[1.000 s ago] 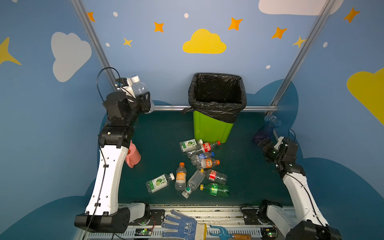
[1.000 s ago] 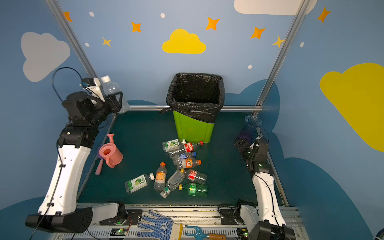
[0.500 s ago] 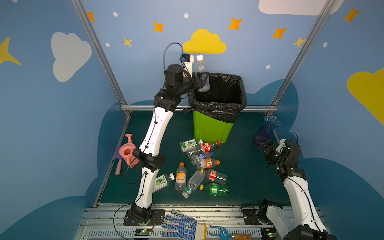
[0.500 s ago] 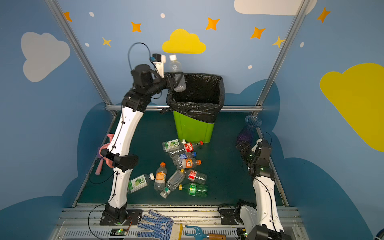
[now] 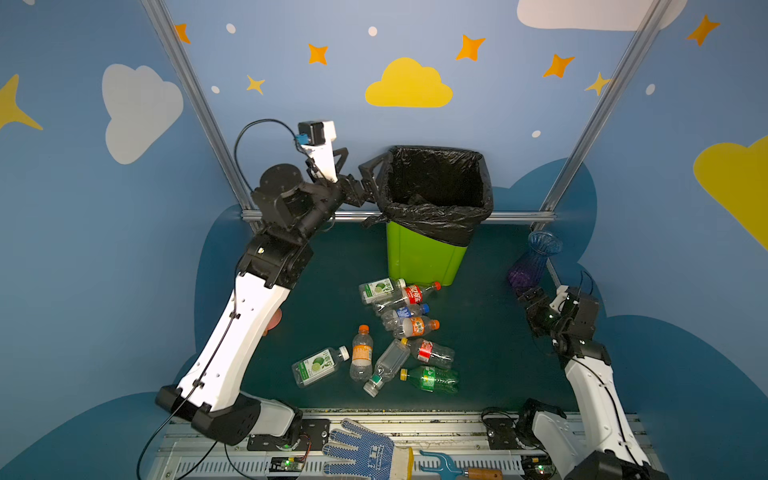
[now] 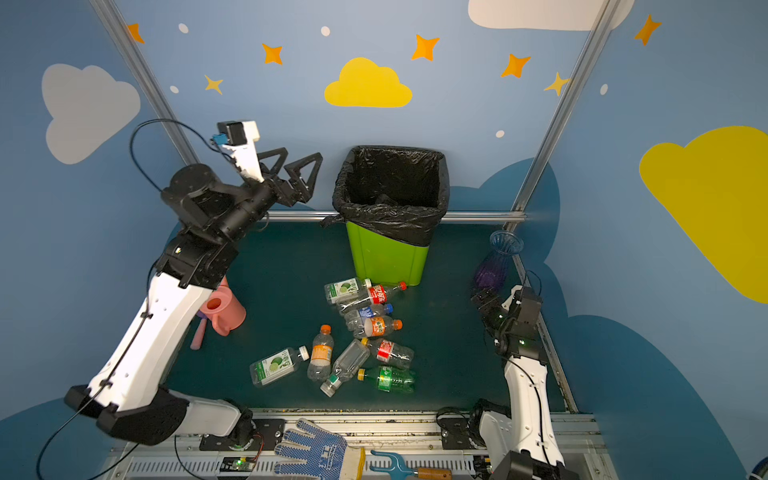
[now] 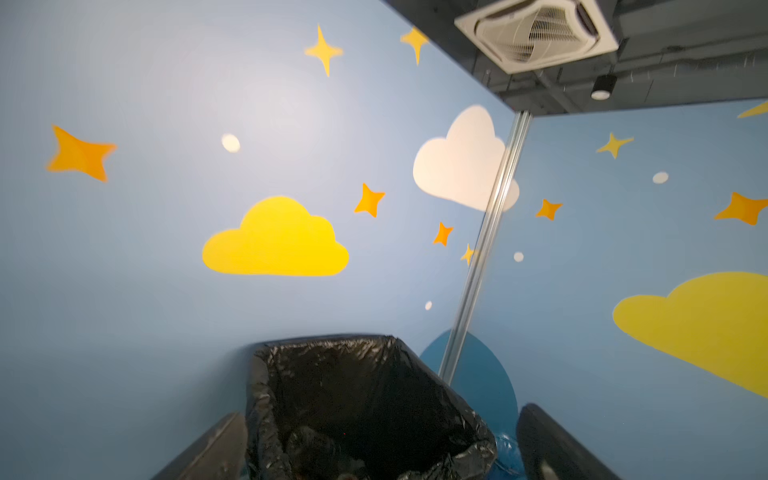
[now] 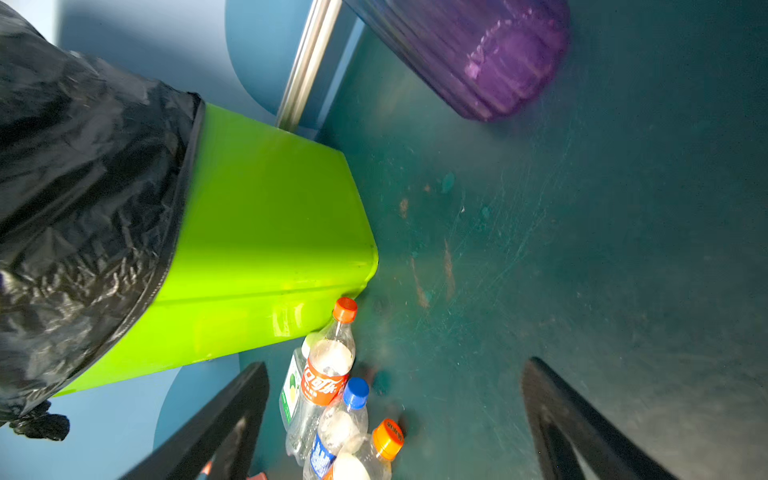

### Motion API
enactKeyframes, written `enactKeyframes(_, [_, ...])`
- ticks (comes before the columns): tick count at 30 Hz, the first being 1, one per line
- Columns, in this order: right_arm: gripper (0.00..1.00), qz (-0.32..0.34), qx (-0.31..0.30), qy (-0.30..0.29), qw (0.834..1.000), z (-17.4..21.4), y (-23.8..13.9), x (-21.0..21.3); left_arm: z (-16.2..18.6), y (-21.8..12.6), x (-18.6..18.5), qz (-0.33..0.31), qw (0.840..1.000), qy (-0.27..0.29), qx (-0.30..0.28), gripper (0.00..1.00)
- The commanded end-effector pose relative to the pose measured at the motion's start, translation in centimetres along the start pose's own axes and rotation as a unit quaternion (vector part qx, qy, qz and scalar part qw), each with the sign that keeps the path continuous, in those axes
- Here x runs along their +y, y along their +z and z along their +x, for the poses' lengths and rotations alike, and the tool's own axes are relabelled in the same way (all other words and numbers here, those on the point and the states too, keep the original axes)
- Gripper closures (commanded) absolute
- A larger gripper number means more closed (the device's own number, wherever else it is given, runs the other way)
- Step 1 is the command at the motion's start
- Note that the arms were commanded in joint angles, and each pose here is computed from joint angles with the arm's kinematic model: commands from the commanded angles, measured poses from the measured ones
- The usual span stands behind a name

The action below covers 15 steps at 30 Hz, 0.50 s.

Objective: Throw the plastic bottles in the bin
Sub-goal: 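Draw the left gripper back down while the right swings toward the pile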

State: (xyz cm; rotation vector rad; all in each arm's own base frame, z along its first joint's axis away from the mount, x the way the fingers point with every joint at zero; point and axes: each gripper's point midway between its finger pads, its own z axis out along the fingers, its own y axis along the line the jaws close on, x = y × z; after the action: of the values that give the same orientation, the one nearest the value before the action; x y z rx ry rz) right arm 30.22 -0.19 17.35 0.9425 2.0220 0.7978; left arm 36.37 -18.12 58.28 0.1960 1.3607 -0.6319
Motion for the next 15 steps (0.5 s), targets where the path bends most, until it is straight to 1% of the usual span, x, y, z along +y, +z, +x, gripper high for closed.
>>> enactKeyframes(1, [0.07, -0.023, 0.000, -0.005, 1.000, -0.6, -0.1, 1.4, 8.5, 0.8, 5.9, -0.096, 0.992, 0.009, 0.085, 0.00])
enactKeyframes(3, [0.07, -0.029, 0.001, -0.008, 1.000, -0.6, -0.2, 1.8, 11.2, -1.0, 8.2, -0.124, 0.986, -0.013, 0.108, 0.00])
enactKeyframes(6, [0.06, -0.050, 0.008, -0.027, 0.998, -0.4, -0.2, 2.9, 15.8, -4.1, 12.6, -0.189, 0.969, -0.054, 0.149, 0.00])
enactKeyframes(10, [0.07, -0.071, 0.019, -0.078, 0.994, 0.5, 0.0, 5.3, 21.1, -8.7, 17.7, -0.272, 0.935, -0.102, 0.204, 0.00])
enactKeyframes(12, [0.07, -0.078, 0.022, -0.108, 0.991, 1.0, 0.2, 7.0, 22.8, -10.4, 19.1, -0.297, 0.922, -0.113, 0.222, 0.00])
enactKeyframes(15, [0.07, -0.091, 0.043, -0.136, 0.986, 2.7, 1.3, 8.9, 24.4, -12.3, 20.4, -0.321, 0.910, -0.127, 0.230, 0.00])
